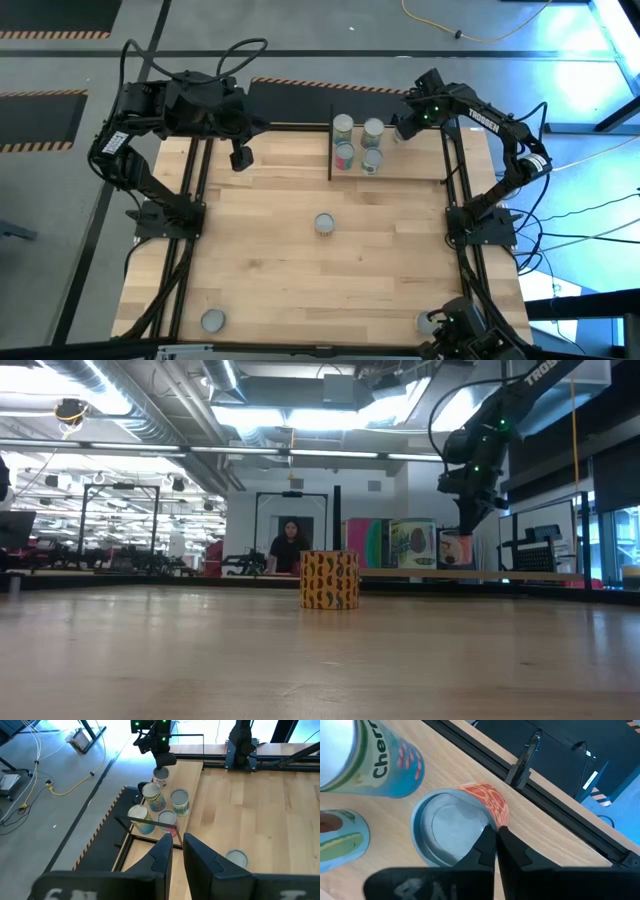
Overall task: Pick and place cans onto a shelf
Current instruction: Put the canned saucy meatballs on the shelf
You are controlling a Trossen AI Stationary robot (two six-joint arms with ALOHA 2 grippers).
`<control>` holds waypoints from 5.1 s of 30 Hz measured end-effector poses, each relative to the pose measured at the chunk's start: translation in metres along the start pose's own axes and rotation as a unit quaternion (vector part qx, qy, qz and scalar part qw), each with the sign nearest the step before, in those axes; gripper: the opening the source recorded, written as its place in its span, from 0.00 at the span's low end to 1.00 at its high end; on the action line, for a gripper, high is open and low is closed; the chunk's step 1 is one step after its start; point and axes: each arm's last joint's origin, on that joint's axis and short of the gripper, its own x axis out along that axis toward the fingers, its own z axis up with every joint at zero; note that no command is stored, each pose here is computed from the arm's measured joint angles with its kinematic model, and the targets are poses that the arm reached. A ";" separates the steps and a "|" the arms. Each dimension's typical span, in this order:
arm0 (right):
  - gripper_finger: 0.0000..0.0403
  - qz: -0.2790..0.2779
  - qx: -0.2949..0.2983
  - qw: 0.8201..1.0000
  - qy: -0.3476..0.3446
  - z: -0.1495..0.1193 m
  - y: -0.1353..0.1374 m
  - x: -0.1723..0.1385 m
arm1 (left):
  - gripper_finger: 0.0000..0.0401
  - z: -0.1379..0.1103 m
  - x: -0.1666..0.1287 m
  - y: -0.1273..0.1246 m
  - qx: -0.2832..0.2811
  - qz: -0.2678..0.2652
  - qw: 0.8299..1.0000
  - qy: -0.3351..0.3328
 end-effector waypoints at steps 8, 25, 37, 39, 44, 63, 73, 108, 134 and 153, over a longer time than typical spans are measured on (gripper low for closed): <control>0.01 -0.012 0.018 1.000 0.023 -0.005 -0.002 0.000 | 0.09 0.000 0.000 0.000 0.000 0.000 1.000 0.000; 0.01 -0.029 0.073 0.997 0.014 -0.003 -0.023 -0.051 | 0.09 0.000 0.000 0.000 0.000 0.000 1.000 0.000; 0.01 -0.077 0.086 0.993 0.037 -0.008 -0.031 -0.050 | 0.09 0.000 0.000 0.000 0.000 0.000 1.000 0.000; 0.01 -0.079 0.087 0.992 0.041 -0.007 -0.031 -0.048 | 0.09 0.000 0.000 0.000 0.000 0.000 1.000 0.000; 0.01 -0.093 0.077 0.991 0.053 -0.006 -0.033 -0.042 | 0.09 0.000 0.000 0.000 0.000 0.000 1.000 0.000; 0.01 -0.066 -0.001 0.994 0.092 -0.007 -0.033 -0.027 | 0.09 0.003 0.000 0.000 -0.004 0.000 1.000 -0.014; 0.01 -0.058 -0.029 0.992 0.112 -0.005 -0.035 -0.014 | 0.09 0.003 0.000 0.000 -0.004 0.001 1.000 -0.014; 0.08 -0.049 -0.019 0.992 0.117 -0.002 -0.037 -0.004 | 0.09 0.003 0.000 0.000 -0.004 0.000 1.000 -0.014; 0.19 -0.022 -0.049 0.994 0.100 0.018 -0.012 -0.034 | 0.09 0.003 0.000 0.000 -0.004 0.000 1.000 -0.014; 0.01 -0.003 -0.008 0.990 0.144 0.001 0.058 -0.005 | 0.09 0.003 0.000 0.000 -0.003 0.000 1.000 -0.014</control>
